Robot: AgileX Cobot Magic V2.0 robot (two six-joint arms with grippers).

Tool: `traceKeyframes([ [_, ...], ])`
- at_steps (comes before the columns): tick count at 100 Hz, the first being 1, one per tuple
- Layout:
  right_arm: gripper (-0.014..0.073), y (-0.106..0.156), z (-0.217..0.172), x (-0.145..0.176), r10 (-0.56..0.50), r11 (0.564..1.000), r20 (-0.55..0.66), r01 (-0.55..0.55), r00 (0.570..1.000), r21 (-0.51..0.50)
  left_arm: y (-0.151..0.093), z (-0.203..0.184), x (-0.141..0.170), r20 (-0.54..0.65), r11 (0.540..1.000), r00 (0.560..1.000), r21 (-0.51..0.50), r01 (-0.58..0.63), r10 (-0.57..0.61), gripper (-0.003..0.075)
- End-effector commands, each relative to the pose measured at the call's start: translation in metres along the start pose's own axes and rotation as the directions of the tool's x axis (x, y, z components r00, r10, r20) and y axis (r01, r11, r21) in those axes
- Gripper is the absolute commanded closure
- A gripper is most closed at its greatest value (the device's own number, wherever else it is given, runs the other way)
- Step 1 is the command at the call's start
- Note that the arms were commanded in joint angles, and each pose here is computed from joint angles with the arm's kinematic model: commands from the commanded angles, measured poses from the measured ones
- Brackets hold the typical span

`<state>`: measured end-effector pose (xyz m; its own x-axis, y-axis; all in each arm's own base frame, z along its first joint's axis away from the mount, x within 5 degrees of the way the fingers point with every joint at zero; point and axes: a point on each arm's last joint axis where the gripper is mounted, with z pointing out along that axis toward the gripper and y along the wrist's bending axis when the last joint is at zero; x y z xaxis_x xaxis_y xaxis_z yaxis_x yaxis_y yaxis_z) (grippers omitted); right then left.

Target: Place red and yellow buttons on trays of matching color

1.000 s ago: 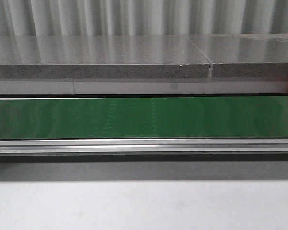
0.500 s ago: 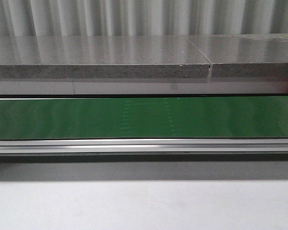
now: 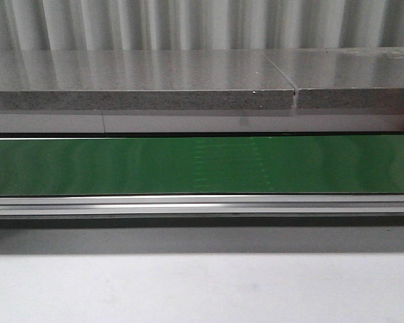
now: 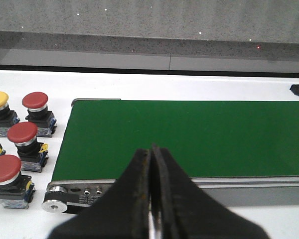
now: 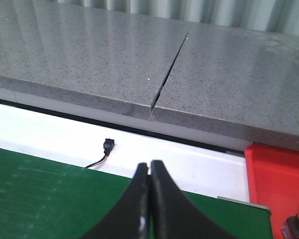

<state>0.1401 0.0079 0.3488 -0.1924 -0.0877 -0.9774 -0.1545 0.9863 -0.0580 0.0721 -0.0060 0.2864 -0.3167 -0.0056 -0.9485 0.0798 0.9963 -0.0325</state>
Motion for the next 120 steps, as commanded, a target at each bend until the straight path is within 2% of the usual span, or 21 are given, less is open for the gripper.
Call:
traceKeyframes([
  [1,0.0664,-0.0035,-0.0032,-0.0130,0.001,0.999,0.072,-0.004,0.997,0.039,-0.0017,-0.0026,-0.0141,0.089,1.000,0.996,0.018,0.010,-0.012,0.0741],
  [90,0.0664,-0.0035,-0.0032,-0.0130,0.001,0.999,0.072,-0.004,0.997,0.039,-0.0017,-0.0027,-0.0147,0.095,1.000,0.995,0.019,0.008,-0.010,0.0733],
  [95,0.0664,-0.0035,-0.0032,-0.0130,0.001,0.999,0.072,-0.004,0.997,0.039,-0.0017,-0.0027,-0.0147,0.095,1.000,0.995,0.019,0.006,-0.008,0.0705],
  [102,0.0664,-0.0035,-0.0032,-0.0130,0.001,0.999,0.072,-0.004,0.997,0.039,-0.0017,-0.0027,-0.0147,0.095,1.000,0.995,0.019,0.006,-0.008,0.0622],
  [109,0.0664,-0.0035,-0.0032,-0.0130,0.001,0.999,0.072,-0.004,0.997,0.039,-0.0017,-0.0027,-0.0147,0.095,1.000,0.995,0.019,0.006,-0.008,0.0491],
  [120,0.0664,-0.0035,-0.0032,-0.0130,0.001,0.999,0.072,-0.004,0.997,0.039,-0.0017,-0.0027,-0.0145,0.093,1.000,0.996,0.018,0.006,-0.008,0.0232],
])
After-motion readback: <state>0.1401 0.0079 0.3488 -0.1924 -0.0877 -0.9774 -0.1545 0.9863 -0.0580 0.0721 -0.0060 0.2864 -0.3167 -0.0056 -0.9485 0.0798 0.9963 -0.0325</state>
